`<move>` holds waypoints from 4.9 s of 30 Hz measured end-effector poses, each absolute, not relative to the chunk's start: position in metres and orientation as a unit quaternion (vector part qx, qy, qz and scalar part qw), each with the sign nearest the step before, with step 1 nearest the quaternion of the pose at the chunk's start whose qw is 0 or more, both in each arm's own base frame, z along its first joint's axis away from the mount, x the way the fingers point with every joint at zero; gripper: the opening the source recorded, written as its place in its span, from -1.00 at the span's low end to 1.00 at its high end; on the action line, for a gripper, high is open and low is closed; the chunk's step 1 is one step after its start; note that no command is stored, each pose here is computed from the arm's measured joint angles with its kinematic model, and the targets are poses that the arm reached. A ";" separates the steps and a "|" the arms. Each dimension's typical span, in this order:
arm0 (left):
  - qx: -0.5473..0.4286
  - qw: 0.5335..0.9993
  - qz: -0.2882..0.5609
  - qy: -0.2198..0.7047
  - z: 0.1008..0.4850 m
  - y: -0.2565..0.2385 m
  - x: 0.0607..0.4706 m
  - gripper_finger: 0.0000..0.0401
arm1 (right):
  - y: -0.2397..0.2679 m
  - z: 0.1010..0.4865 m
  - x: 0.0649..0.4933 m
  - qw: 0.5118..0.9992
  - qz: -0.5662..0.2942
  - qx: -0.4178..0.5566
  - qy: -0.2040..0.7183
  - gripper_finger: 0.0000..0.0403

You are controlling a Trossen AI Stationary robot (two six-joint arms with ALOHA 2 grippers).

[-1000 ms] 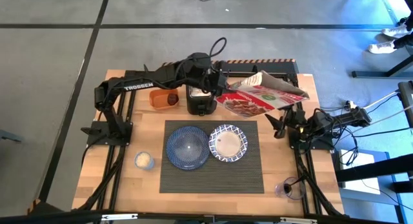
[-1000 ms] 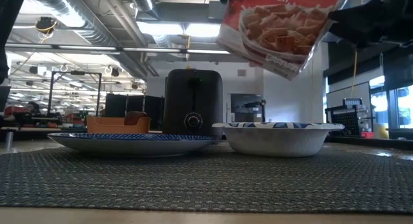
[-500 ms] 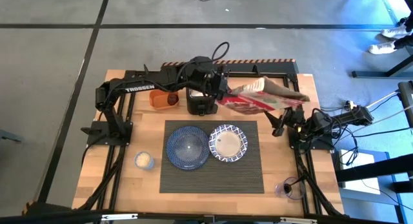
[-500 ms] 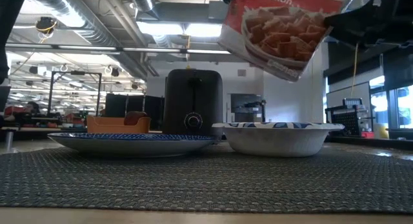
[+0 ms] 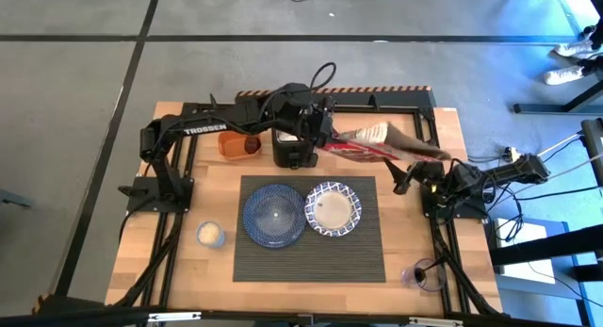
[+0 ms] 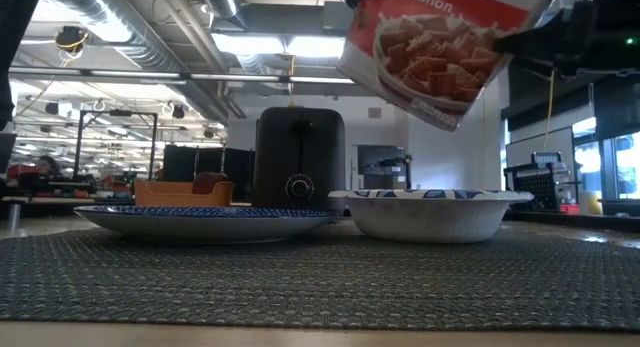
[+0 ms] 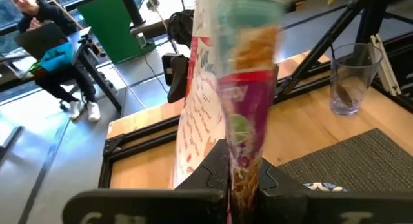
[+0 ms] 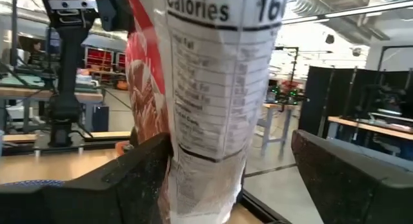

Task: Arrange a breakfast setting
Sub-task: Pour the cereal into the blue patterned bowl from the cereal box

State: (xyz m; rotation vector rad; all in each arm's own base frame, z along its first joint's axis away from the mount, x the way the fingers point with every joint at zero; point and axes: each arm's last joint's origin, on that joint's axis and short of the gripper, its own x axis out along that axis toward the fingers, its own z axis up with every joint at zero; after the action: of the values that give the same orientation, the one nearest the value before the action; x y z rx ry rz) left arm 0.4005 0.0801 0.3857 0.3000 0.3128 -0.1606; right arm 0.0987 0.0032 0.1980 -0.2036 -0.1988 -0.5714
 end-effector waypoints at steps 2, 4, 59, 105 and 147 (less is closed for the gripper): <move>0.148 0.973 -0.080 0.158 0.385 0.079 0.400 -1.00 | 0.003 0.198 0.099 0.951 -0.275 -0.105 -0.097 0.57; 0.148 0.973 -0.085 0.156 0.385 0.078 0.401 -1.00 | 0.006 0.199 0.100 0.959 -0.234 -0.112 -0.111 0.56; 0.075 0.948 0.054 0.306 0.387 0.111 0.348 0.10 | -0.001 0.201 0.125 0.976 -0.161 -0.100 -0.104 -0.80; -0.028 0.991 0.004 0.129 0.308 0.066 0.252 0.10 | 0.005 0.257 0.151 0.977 -0.104 -0.119 -0.146 -0.81; -0.037 0.995 0.041 -0.080 0.250 0.047 0.251 0.55 | -0.021 0.266 0.234 0.970 -0.023 -0.100 -0.223 -0.82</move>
State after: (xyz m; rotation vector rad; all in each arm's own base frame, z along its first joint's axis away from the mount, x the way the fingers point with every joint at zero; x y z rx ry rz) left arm 0.2513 0.0472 0.2498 -0.0735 -0.1595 0.0822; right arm 0.2341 -0.0209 0.2662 -0.2014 -0.4500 -0.0462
